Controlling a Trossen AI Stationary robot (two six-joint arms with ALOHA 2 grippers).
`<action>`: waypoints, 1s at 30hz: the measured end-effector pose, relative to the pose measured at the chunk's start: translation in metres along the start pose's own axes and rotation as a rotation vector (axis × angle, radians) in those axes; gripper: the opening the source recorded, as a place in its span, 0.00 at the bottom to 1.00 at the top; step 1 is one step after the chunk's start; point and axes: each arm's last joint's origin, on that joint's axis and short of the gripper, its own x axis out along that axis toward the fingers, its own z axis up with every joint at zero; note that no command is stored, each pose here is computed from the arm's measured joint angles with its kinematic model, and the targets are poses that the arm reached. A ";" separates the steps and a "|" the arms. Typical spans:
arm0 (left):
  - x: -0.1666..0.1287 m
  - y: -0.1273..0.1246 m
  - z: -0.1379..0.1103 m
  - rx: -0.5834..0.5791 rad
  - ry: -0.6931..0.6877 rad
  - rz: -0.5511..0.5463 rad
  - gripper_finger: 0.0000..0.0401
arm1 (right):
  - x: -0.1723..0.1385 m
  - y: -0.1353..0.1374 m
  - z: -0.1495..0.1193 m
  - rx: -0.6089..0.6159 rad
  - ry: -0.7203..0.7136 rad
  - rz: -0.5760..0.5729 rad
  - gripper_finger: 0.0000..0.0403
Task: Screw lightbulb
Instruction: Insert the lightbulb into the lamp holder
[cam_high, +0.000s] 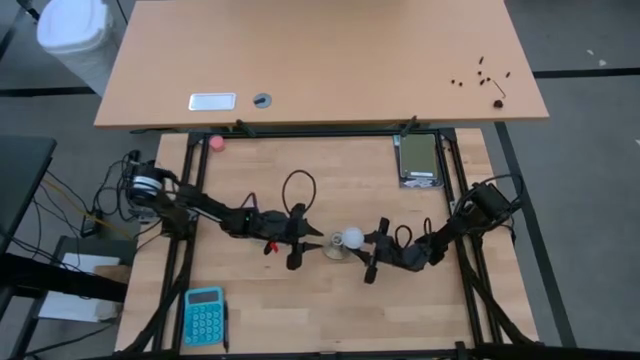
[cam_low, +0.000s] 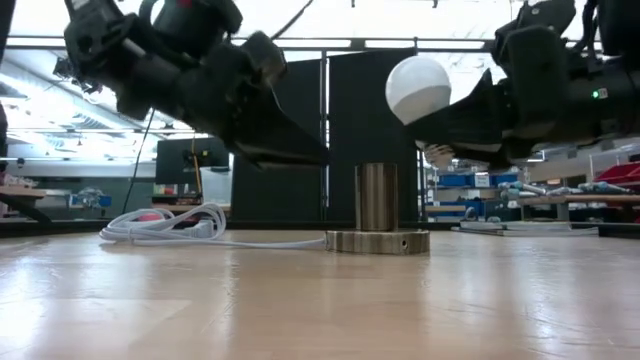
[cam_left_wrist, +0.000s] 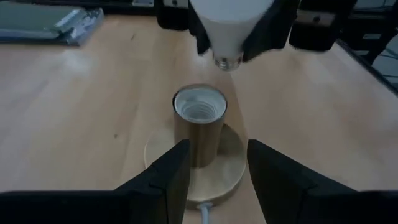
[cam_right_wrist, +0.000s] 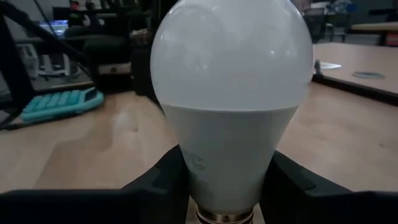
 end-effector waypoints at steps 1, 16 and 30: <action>0.003 0.000 -0.003 0.000 -0.004 0.000 0.41 | 0.001 -0.001 -0.001 0.004 0.005 -0.008 0.38; 0.018 0.002 -0.014 -0.018 -0.004 0.040 0.41 | 0.031 -0.007 0.005 -0.035 0.034 0.001 0.38; 0.018 0.002 -0.019 -0.033 0.052 0.055 0.41 | 0.057 -0.016 0.008 -0.034 0.051 0.041 0.38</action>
